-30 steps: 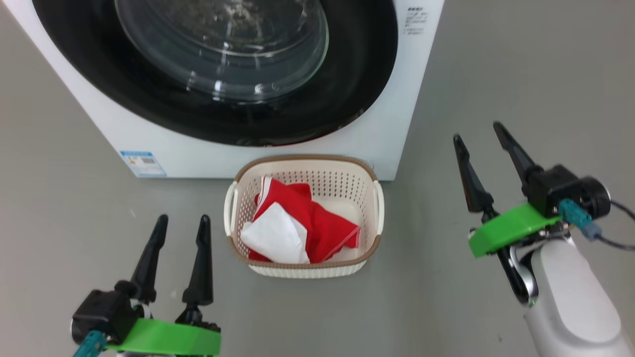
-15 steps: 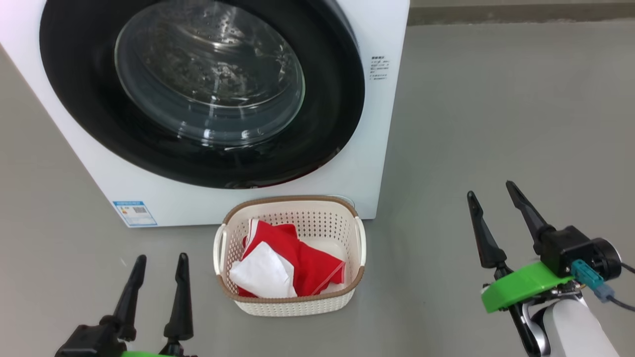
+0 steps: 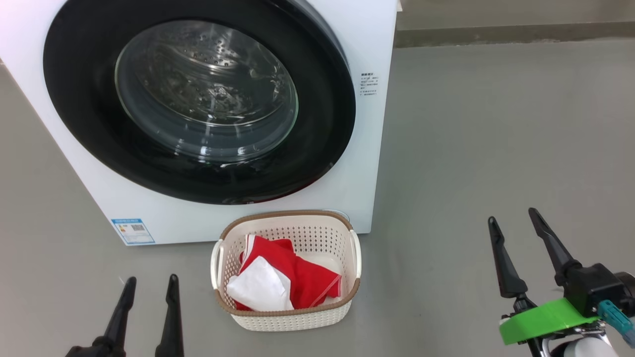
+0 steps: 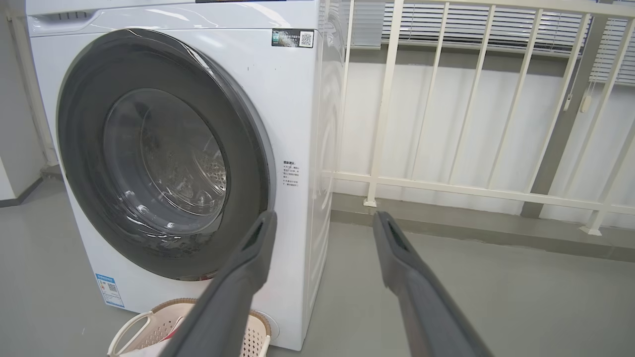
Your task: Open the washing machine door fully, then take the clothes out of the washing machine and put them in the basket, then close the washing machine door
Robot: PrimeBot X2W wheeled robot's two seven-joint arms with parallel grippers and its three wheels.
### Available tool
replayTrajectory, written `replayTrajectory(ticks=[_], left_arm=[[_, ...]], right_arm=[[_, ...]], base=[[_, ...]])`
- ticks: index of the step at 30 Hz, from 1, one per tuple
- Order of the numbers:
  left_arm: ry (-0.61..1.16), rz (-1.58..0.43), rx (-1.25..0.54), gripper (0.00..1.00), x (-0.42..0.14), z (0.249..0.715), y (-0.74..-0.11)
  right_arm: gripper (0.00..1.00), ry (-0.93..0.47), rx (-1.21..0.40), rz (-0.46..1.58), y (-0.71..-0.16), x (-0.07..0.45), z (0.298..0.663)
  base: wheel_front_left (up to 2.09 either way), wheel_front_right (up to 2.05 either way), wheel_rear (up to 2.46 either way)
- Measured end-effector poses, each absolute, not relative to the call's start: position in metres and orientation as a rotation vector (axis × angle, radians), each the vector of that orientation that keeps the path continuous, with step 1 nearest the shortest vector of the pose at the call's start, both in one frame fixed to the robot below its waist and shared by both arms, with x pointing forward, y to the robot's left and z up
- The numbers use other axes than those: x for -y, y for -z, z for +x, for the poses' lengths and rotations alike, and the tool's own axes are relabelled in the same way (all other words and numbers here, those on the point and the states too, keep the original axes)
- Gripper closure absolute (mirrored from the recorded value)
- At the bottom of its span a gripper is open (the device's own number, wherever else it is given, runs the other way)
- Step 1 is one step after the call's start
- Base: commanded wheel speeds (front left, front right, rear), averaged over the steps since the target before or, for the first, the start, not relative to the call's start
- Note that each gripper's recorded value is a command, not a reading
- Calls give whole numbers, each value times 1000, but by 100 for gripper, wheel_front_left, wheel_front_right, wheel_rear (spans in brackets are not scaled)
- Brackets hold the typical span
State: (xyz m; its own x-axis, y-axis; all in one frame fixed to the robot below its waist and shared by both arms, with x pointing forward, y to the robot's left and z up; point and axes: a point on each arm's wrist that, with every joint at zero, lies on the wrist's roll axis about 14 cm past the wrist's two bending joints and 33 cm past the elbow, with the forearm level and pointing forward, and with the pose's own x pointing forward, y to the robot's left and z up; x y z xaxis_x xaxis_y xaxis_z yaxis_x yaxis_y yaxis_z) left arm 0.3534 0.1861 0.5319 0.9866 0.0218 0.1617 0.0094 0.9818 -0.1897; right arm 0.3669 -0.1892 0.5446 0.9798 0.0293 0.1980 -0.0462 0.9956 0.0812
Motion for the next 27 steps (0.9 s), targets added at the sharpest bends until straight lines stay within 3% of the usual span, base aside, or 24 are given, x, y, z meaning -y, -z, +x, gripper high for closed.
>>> replayTrajectory(ticks=[21,22,27], left_arm=[[-7,-177,152,0,-189,341,-527],[-8,-174,152,100,-189,341,-527],[-11,-182,78,100,-186,336,-504]], right_arm=[[0,-8,200,85,-543,199,349],[100,-9,200,85,-543,198,349],[100,-6,123,107,-518,194,344]], base=[[0,0,0],[0,0,0],[0,0,0]])
